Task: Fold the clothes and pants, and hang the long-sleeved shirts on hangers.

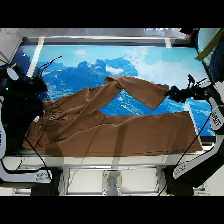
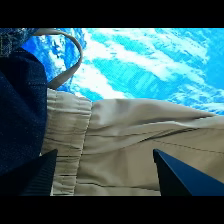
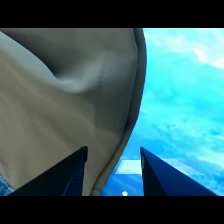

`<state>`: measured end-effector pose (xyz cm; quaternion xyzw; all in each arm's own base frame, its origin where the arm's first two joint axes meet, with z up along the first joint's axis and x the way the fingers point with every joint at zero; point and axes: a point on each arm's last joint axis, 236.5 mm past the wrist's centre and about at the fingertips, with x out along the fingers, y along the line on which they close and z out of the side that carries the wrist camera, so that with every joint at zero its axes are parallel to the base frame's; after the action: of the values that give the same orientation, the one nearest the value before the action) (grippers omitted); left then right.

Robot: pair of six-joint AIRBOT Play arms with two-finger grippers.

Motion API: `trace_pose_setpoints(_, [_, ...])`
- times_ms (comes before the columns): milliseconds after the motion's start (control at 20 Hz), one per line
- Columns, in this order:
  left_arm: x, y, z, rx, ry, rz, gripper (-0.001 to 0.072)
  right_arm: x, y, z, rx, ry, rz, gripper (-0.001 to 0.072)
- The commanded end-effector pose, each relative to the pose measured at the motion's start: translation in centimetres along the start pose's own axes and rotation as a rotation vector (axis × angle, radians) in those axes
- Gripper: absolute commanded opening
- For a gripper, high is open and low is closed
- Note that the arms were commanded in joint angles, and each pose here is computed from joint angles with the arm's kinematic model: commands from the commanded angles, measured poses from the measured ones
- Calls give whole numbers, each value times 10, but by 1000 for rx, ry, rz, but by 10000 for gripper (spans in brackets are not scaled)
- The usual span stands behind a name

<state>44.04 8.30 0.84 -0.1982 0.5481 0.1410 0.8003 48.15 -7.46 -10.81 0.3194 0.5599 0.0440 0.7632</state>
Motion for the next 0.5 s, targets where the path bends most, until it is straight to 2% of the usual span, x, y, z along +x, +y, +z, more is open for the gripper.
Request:
trace_pose_setpoints(0, [0,0,0,1,1,1,713,7,0,-3,-2,15,0,374])
trace_pose_setpoints(250, [0,0,0,1,1,1,713,22,24,-9,-19,41,97,373])
trace_pose_setpoints(350, [0,0,0,1,0,1,713,18,30,-2,-33,24,111,348])
trace_pose_setpoints(450, [0,0,0,5,0,1,713,12,36,5,-51,13,118,48])
